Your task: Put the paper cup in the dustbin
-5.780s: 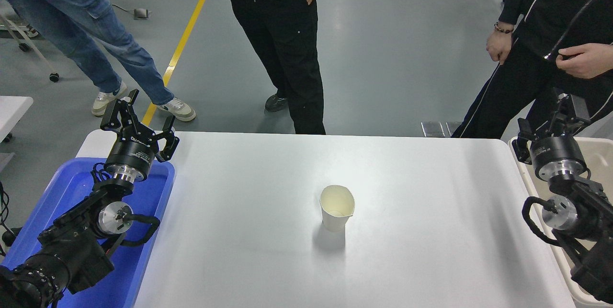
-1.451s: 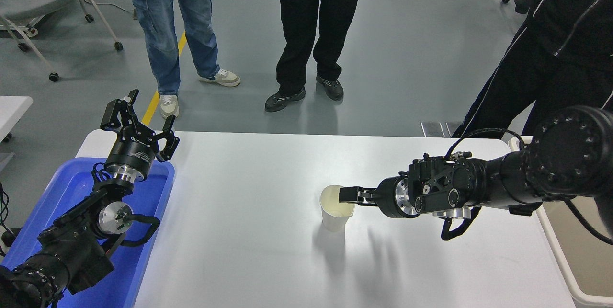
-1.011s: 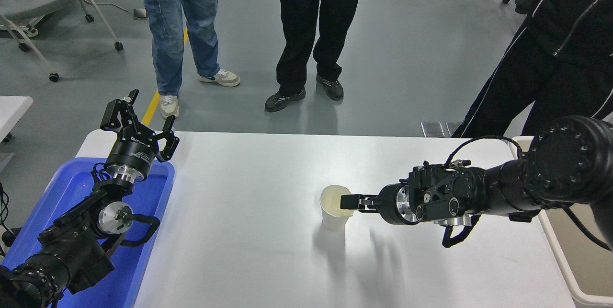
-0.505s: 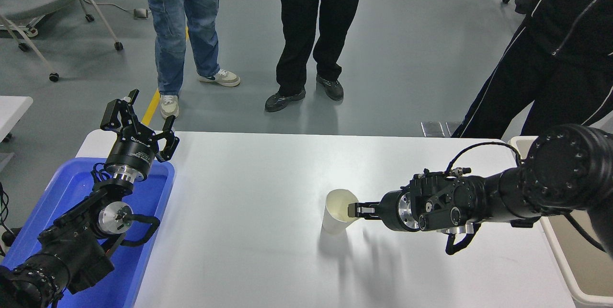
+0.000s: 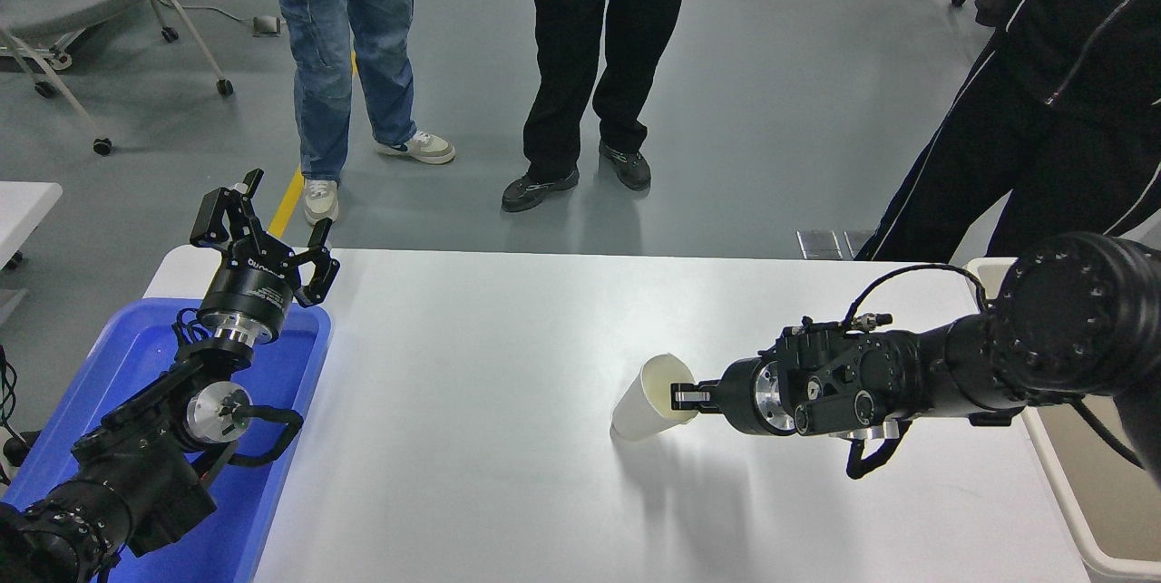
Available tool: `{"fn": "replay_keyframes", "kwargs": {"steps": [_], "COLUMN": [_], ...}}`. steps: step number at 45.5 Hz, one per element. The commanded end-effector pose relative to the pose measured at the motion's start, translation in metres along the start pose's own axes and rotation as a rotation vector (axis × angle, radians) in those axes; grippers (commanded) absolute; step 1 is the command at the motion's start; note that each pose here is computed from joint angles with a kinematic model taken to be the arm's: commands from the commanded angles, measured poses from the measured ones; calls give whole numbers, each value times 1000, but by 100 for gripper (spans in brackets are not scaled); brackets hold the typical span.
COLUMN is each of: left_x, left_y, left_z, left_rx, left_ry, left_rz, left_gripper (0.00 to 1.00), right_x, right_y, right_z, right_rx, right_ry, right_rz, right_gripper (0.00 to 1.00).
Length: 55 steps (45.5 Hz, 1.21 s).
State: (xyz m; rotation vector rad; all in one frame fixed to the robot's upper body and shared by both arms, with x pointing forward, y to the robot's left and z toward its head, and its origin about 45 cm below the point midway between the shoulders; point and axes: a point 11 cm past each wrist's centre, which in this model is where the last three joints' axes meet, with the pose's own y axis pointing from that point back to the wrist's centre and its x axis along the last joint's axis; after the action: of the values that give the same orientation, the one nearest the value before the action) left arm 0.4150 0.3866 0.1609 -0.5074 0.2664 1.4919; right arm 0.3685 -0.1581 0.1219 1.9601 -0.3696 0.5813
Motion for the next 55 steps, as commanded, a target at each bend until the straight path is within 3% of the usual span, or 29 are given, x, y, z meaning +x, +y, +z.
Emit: {"fn": "replay_keyframes", "kwargs": {"steps": [1,7,13,44,55], "left_x": [0,0,0,0,0], "left_y": [0,0,0,0,0], "left_z": [0,0,0,0,0], "left_rx": [0,0,0,0,0], "left_ry": [0,0,0,0,0], "left_rz": [0,0,0,0,0], "left_gripper": [100,100,100,100,100], "right_x": [10,19,54,186,193], "right_y": [4,13,42,180,191], "right_z": [-17,-58,-63,-35,-25], "right_rx": [50,155,192,305,301], "right_ry": [3,-14,-68,-281,-299], "right_rz": [12,8,74,323,345], "right_gripper": [0,0,0,0,0]}}
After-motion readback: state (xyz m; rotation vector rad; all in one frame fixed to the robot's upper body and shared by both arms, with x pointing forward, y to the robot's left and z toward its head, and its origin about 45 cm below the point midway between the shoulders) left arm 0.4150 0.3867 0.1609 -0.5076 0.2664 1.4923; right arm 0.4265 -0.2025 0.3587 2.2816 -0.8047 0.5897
